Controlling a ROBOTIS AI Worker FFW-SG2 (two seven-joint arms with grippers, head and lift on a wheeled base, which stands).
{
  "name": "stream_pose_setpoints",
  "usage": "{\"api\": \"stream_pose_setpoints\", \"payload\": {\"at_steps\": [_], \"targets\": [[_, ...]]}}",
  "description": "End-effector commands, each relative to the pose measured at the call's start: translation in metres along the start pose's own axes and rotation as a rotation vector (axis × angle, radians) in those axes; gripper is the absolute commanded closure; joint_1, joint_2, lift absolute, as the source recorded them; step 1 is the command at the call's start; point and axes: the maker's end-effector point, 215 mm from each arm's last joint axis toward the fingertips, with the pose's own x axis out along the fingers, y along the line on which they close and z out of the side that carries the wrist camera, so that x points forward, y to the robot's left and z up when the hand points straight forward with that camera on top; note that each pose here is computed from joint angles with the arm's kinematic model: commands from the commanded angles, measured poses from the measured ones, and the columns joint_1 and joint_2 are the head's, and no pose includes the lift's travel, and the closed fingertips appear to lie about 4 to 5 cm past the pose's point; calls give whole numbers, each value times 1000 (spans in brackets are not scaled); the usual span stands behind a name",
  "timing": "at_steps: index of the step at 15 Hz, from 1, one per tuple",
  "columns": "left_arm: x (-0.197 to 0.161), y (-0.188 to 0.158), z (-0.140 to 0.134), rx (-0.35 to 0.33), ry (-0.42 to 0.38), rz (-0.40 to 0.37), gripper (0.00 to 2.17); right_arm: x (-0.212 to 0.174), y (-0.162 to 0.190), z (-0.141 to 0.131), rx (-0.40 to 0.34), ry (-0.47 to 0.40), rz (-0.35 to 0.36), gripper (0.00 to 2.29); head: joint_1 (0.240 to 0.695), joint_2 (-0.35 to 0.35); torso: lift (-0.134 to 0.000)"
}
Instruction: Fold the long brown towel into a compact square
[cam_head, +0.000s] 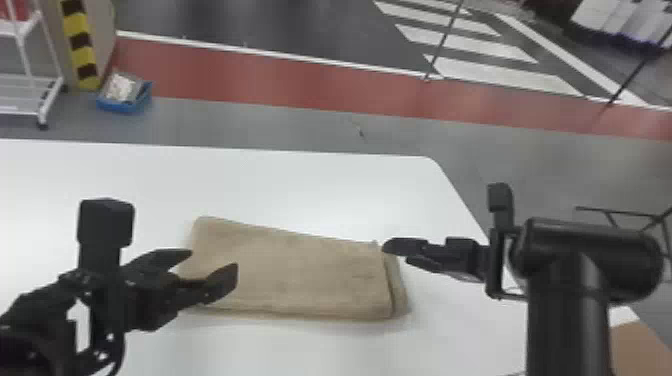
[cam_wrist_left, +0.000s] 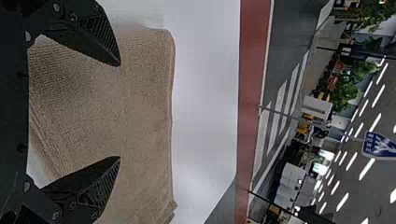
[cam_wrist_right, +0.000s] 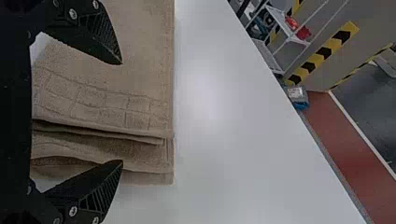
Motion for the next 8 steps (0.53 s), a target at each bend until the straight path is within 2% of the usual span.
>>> {"api": "stream_pose_setpoints", "payload": {"at_steps": [1, 4, 8], "targets": [[1, -2, 1, -6, -3, -4, 198, 11, 11, 0, -14, 17, 8, 151, 695, -350, -124], [2, -2, -1, -9, 1, -7, 194, 25, 3, -17, -11, 77, -27, 151, 695, -345, -124], [3, 1, -5, -14, 8, -7, 198, 32, -5, -29, 6, 109, -44, 151, 695, -340, -124]]}}
